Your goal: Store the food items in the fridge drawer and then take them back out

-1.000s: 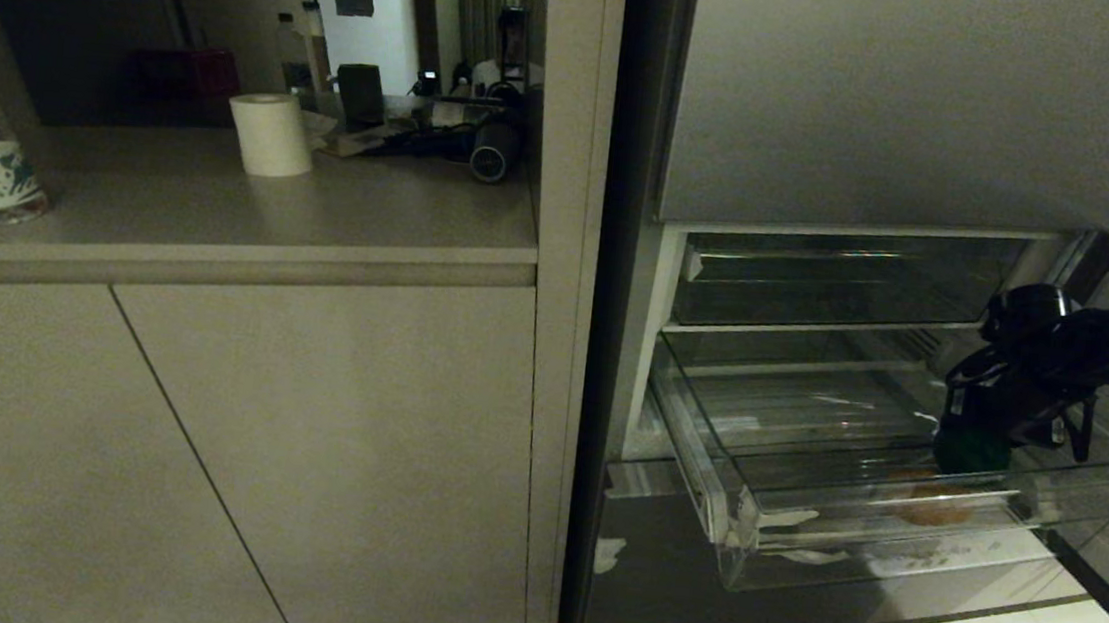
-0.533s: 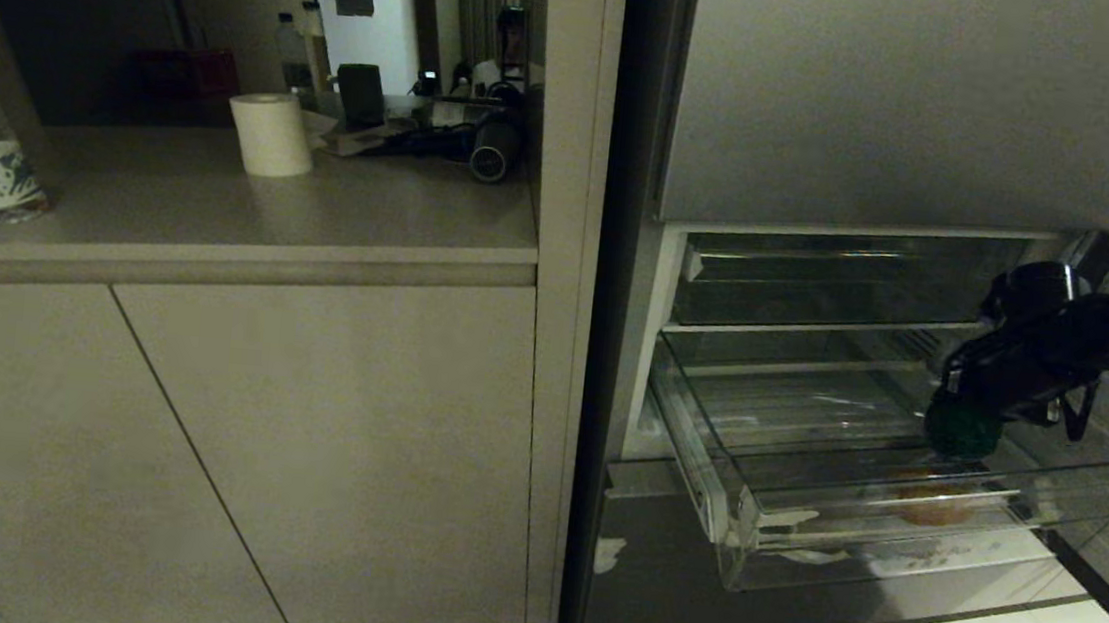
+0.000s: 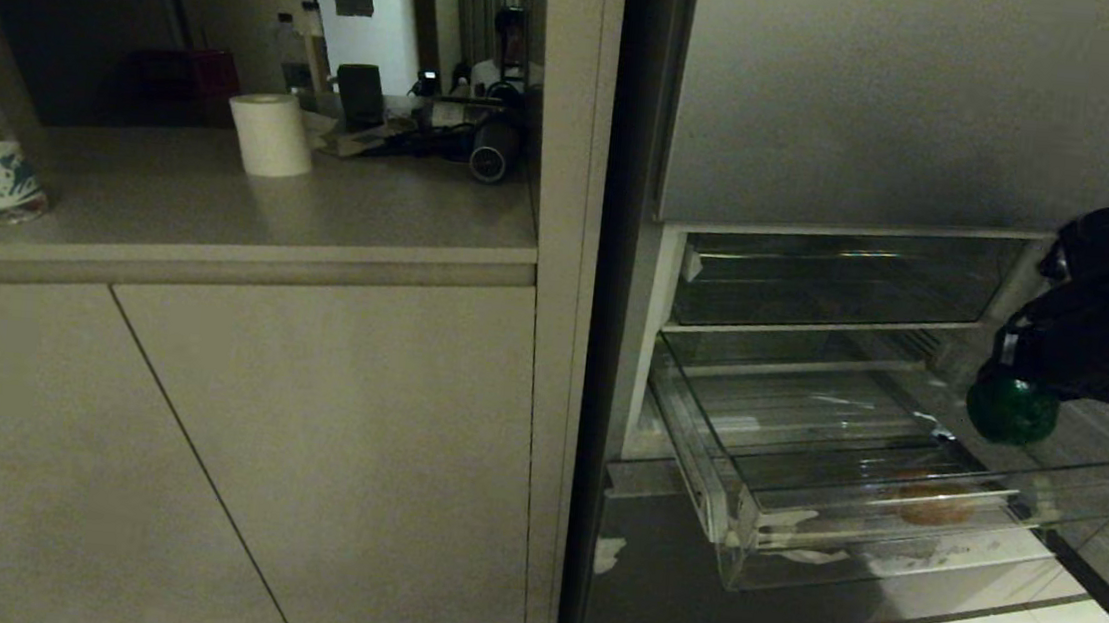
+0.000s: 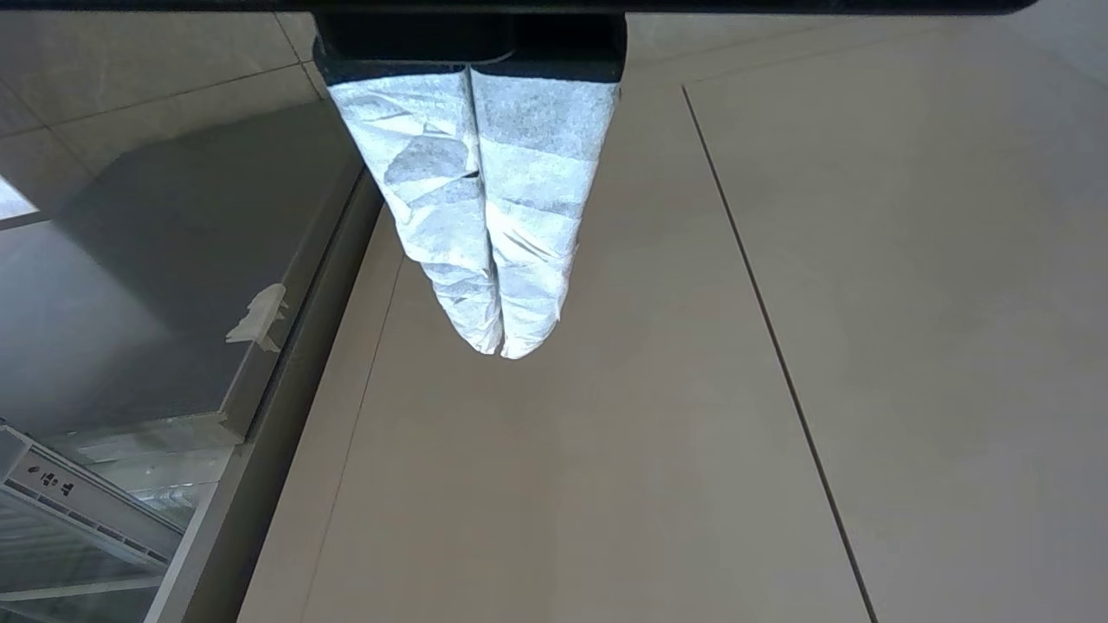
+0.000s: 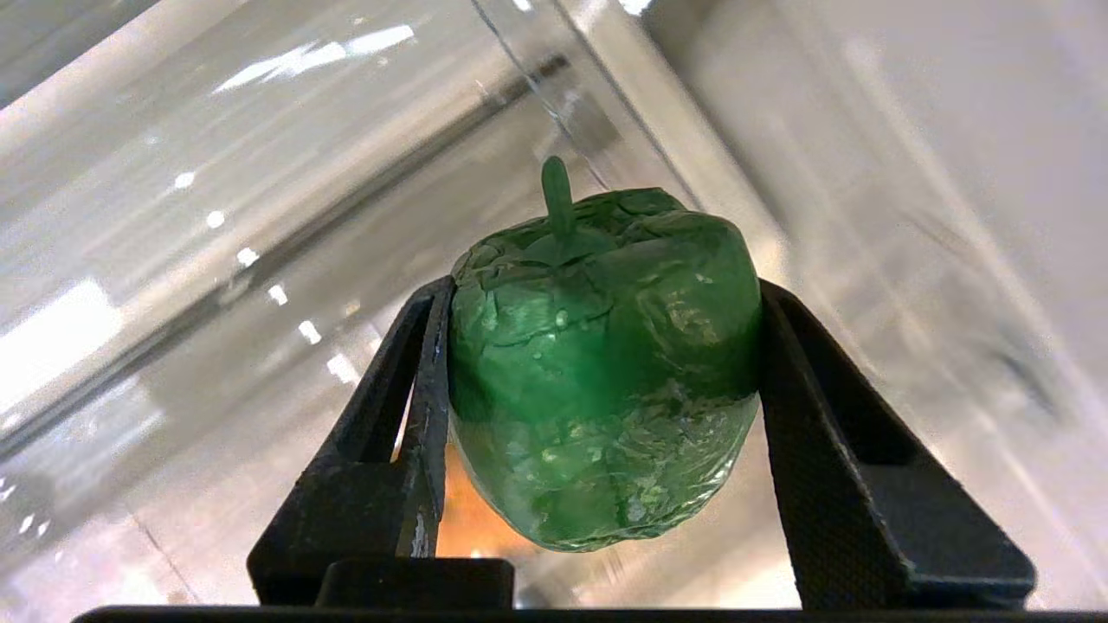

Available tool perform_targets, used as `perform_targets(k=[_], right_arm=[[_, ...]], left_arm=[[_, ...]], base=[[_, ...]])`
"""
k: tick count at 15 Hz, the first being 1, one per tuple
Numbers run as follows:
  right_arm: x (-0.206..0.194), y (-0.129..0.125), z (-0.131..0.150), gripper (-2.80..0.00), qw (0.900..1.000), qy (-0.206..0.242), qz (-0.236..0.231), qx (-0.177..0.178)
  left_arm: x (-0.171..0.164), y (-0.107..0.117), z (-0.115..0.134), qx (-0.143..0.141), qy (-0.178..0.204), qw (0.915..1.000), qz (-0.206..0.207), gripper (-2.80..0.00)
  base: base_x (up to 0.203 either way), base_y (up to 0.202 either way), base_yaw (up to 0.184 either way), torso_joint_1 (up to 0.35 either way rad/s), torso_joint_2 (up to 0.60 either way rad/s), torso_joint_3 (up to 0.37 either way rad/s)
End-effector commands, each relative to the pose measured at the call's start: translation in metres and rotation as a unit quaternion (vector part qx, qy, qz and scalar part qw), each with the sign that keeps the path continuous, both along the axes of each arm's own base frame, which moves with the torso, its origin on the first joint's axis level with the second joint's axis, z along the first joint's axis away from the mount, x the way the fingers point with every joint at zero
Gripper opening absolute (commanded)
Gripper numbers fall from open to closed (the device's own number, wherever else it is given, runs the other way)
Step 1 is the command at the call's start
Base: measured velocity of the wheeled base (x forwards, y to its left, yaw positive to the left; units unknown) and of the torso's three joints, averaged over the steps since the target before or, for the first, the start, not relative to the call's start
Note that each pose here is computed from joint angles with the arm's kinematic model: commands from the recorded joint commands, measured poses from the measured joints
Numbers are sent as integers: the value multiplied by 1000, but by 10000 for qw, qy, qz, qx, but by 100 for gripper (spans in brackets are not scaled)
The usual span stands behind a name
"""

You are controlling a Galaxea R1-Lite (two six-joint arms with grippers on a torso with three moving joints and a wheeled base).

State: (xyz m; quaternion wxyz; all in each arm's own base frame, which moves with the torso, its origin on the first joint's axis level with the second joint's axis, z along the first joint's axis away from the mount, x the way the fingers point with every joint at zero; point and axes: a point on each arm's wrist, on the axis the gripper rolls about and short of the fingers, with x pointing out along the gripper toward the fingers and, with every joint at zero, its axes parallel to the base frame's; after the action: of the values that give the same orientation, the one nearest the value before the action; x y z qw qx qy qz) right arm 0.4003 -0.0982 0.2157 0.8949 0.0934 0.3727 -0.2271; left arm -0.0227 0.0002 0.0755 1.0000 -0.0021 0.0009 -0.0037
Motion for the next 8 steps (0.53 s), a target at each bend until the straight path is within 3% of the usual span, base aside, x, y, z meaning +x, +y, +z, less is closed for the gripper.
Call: perform_targets(k=[1, 8], right_arm=[[-32, 8, 34, -280, 9996, -274, -1, -64], [-137, 35, 87, -280, 9965, -799, 75, -216]], left_arm=[[0, 0, 0, -2, 7, 10000, -2, -280], [0, 0, 0, -2, 7, 10000, -2, -280]], base=[[0, 0, 0, 0, 0, 0], [0, 0, 0, 0, 0, 0]])
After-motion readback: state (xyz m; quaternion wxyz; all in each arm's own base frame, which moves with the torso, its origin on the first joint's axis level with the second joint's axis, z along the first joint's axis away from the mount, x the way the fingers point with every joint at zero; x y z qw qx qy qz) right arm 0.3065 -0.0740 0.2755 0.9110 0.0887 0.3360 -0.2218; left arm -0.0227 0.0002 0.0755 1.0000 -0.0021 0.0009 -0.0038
